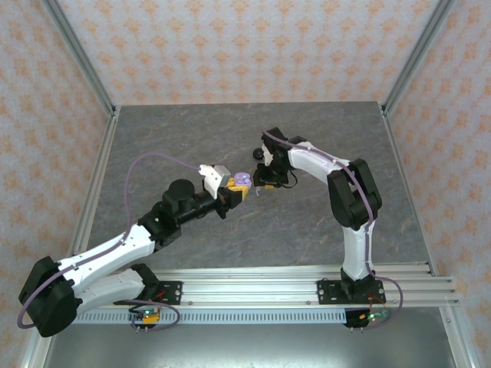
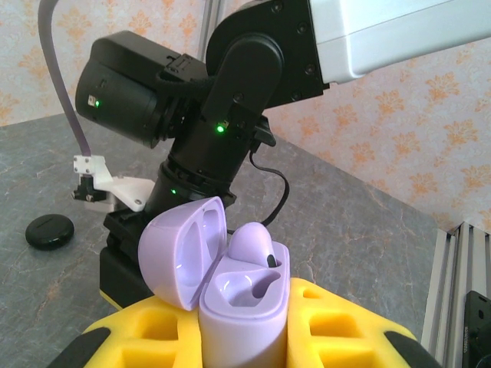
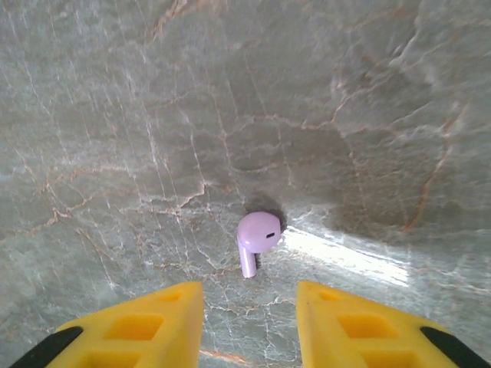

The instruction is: Insert the wireless bluetooth earbuds into the charging case

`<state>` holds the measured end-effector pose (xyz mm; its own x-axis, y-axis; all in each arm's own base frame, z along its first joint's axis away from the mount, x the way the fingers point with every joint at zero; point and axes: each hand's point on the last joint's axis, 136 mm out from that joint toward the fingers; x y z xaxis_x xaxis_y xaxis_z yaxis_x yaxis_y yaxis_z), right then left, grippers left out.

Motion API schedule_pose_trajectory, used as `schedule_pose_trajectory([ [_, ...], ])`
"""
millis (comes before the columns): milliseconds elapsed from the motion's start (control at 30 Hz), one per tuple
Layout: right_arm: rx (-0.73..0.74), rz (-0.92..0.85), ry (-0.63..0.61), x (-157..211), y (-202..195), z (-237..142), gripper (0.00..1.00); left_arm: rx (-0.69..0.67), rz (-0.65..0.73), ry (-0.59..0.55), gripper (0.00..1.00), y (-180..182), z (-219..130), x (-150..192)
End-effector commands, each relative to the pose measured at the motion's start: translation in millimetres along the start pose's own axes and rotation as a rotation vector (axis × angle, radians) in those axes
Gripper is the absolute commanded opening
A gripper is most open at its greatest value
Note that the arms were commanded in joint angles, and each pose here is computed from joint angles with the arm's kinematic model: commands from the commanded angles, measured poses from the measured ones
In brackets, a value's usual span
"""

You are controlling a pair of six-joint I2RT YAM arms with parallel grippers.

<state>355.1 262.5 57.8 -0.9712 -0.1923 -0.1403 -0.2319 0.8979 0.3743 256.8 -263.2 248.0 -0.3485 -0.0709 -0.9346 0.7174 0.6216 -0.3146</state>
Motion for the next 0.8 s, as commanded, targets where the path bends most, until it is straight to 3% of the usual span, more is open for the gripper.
schedule_pose_trajectory([
  [0,0.069,0.006,0.004,-2.6,-3.8,0.5,0.38,-0.008,0.016,-0.026,0.11,-0.5,-2.8,-7.2],
  [767,0.17,0.015,0.052,-8.0,-1.1,22.0,0.37,-0.021,0.015,-0.023,0.11,1.8,-4.3,-5.9],
])
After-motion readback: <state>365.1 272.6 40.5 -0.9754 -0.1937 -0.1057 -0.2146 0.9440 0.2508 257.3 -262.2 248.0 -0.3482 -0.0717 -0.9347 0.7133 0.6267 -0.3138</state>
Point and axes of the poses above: each hand's point on the last joint's axis, 136 mm out from that joint toward the fingers, its own z axis out along the fingers, its own y axis along the line the jaws close on, x = y × z, and after that the axes turned 5 degrees about -z, right-handed
